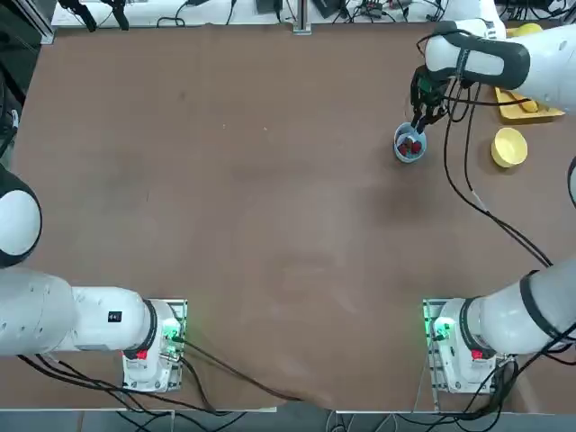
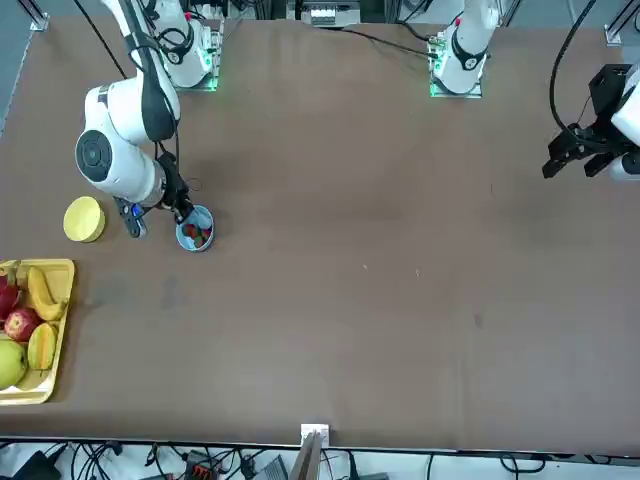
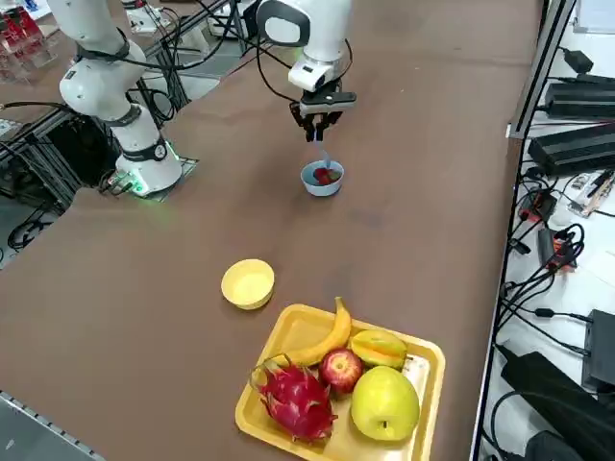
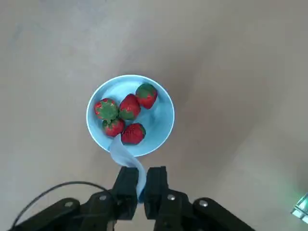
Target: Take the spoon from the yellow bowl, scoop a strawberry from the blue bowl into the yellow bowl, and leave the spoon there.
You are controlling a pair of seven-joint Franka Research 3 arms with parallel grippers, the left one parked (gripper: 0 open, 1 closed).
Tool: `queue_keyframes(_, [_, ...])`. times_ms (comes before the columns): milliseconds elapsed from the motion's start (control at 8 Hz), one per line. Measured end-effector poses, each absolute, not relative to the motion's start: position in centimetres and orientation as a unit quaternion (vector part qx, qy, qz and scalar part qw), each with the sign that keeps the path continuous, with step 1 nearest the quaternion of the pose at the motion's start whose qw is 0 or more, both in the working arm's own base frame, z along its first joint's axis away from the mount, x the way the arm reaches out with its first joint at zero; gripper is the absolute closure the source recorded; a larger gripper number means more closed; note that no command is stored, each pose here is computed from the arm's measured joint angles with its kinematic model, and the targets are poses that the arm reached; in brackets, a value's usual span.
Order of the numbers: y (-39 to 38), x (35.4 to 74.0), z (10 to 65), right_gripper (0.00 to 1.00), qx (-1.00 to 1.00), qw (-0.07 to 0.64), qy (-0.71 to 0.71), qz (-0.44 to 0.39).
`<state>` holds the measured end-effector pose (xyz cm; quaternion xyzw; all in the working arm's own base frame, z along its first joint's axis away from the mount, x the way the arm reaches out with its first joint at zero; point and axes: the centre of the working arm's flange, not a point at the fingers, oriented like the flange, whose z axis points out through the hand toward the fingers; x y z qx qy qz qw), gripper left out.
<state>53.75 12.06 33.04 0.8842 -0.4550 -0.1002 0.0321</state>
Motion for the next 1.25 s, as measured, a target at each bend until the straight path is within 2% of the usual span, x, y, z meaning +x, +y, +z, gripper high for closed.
queue_keyframes(625, [11.6,53.8,31.7,0.89,0.907,0.034,-0.406,-0.111])
queue_keyframes(1250, [12.5,53.7,30.8,0.89,0.925,0.069,-0.360,-0.100])
